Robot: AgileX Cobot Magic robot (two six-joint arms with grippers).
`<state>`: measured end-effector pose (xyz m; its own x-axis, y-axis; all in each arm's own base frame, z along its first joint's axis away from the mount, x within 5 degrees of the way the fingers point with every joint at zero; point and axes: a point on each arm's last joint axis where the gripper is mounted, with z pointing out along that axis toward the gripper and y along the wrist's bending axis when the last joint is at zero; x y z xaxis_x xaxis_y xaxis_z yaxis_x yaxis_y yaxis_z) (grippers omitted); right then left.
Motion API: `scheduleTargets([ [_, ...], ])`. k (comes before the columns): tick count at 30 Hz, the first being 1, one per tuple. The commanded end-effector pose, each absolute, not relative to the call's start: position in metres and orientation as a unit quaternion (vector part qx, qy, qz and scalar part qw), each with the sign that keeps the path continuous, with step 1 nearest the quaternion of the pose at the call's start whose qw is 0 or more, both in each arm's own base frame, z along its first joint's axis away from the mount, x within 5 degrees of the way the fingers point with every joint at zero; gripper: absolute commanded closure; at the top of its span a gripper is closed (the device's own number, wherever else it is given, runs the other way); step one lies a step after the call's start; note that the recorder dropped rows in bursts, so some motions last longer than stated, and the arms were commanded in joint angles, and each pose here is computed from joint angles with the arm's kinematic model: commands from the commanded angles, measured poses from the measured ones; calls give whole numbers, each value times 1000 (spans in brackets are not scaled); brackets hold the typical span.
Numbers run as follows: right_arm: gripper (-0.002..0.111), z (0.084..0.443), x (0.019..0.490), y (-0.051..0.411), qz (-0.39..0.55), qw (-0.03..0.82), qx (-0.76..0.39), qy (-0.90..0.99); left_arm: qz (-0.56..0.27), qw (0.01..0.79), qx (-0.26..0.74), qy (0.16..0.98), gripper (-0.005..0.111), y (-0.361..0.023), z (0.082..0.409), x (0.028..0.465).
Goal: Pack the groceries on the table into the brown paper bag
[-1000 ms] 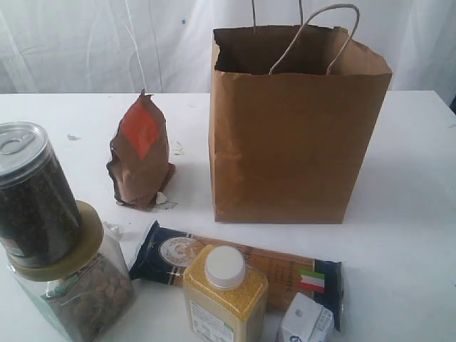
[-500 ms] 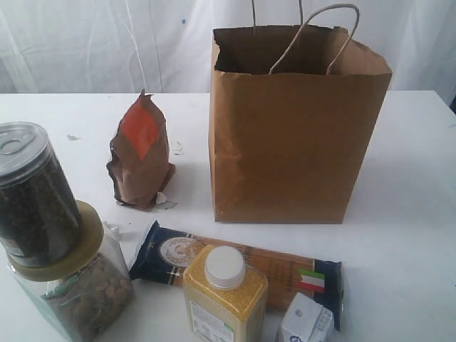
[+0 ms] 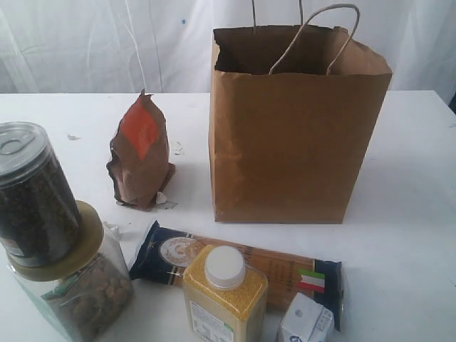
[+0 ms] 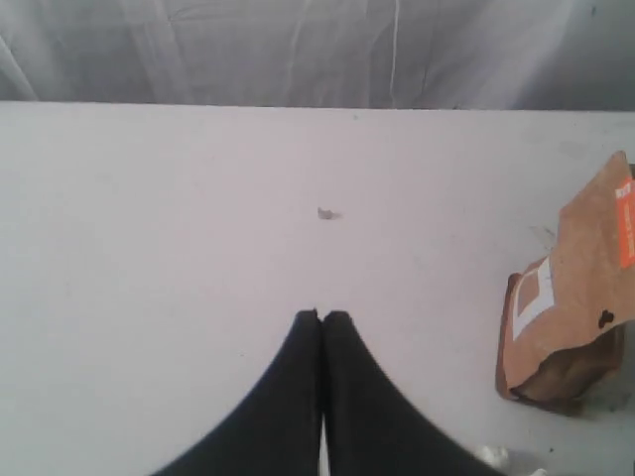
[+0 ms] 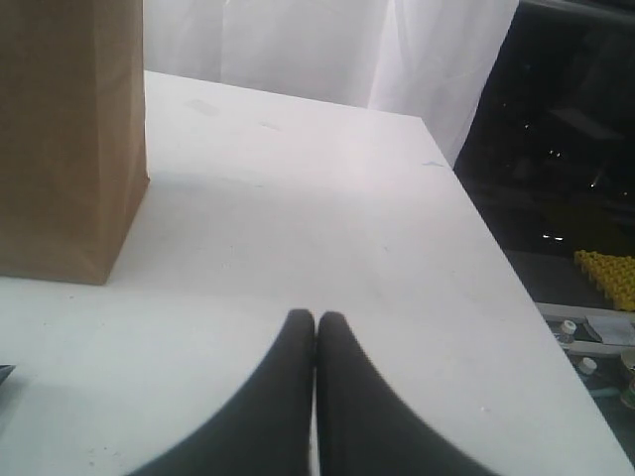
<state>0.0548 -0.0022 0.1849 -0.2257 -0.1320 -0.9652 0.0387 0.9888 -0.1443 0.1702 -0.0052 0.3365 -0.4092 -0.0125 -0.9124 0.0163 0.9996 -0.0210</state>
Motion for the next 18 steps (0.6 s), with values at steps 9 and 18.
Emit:
scheduleTargets([
  [9,108,187,55,-3,-71,629,-26,773,-209,541,311,753,107,-62,457,126],
  [18,108,187,55,-3,-71,629,-26,773,-232,462,344,784,102,-65,426,125],
])
